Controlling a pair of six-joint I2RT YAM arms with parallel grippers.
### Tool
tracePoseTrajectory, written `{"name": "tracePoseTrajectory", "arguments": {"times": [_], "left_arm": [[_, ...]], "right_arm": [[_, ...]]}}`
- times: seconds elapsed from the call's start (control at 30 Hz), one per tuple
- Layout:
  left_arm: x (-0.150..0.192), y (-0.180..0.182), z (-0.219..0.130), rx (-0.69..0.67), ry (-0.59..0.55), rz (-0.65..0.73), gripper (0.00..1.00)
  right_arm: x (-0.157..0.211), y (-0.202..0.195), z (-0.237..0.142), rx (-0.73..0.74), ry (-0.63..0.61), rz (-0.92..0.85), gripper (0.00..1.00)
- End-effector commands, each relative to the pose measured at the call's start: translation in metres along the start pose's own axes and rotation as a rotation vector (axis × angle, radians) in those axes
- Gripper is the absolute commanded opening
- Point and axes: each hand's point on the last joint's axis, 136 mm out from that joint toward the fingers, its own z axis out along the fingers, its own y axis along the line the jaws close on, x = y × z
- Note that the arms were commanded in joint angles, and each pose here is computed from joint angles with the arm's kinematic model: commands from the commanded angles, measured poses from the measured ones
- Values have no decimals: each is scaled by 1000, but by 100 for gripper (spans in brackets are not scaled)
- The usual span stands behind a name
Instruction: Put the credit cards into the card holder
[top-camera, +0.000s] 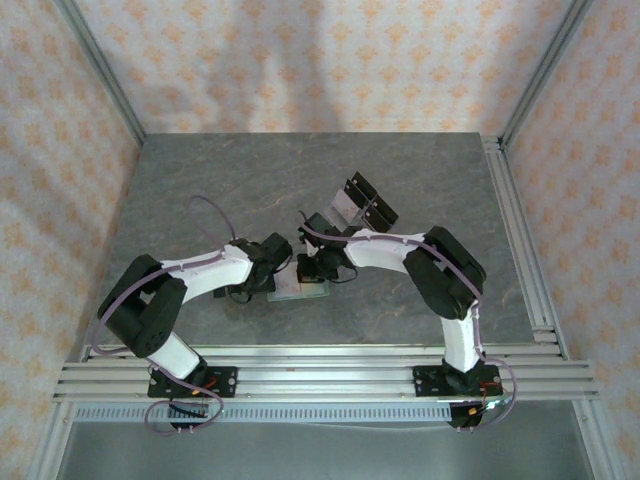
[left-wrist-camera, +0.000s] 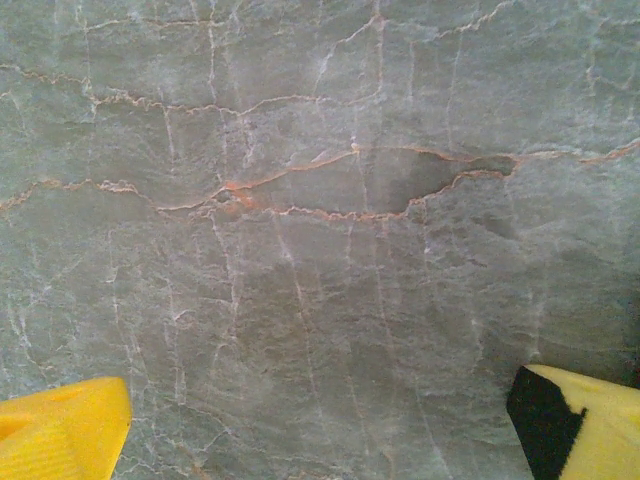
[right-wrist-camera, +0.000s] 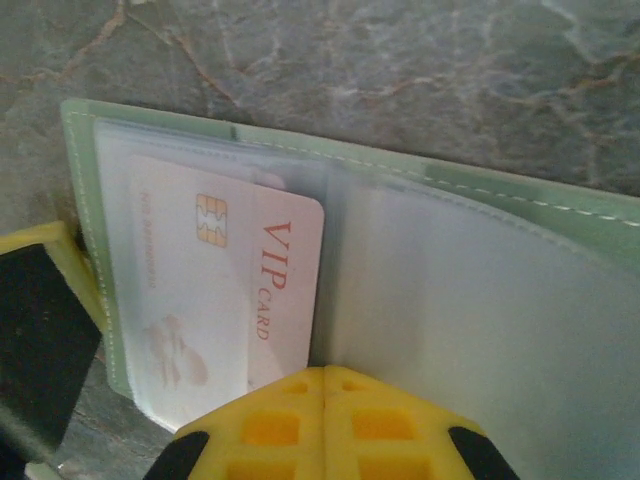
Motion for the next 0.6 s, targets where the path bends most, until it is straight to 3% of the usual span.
{"name": "tracePoseTrajectory", "arguments": {"times": [0.0, 0.33, 0.57], "left_arm": [[1, -6, 2, 4, -4, 10, 100], [-6, 6, -11, -9, -40, 0, 100], [-11, 15, -19, -30, -69, -12, 100]], "right_arm": [[-10, 20, 0, -56, -22, -8, 4], [-8, 7, -21, -20, -84, -11, 5], [1, -16, -16, 15, -71, 18, 5]]}}
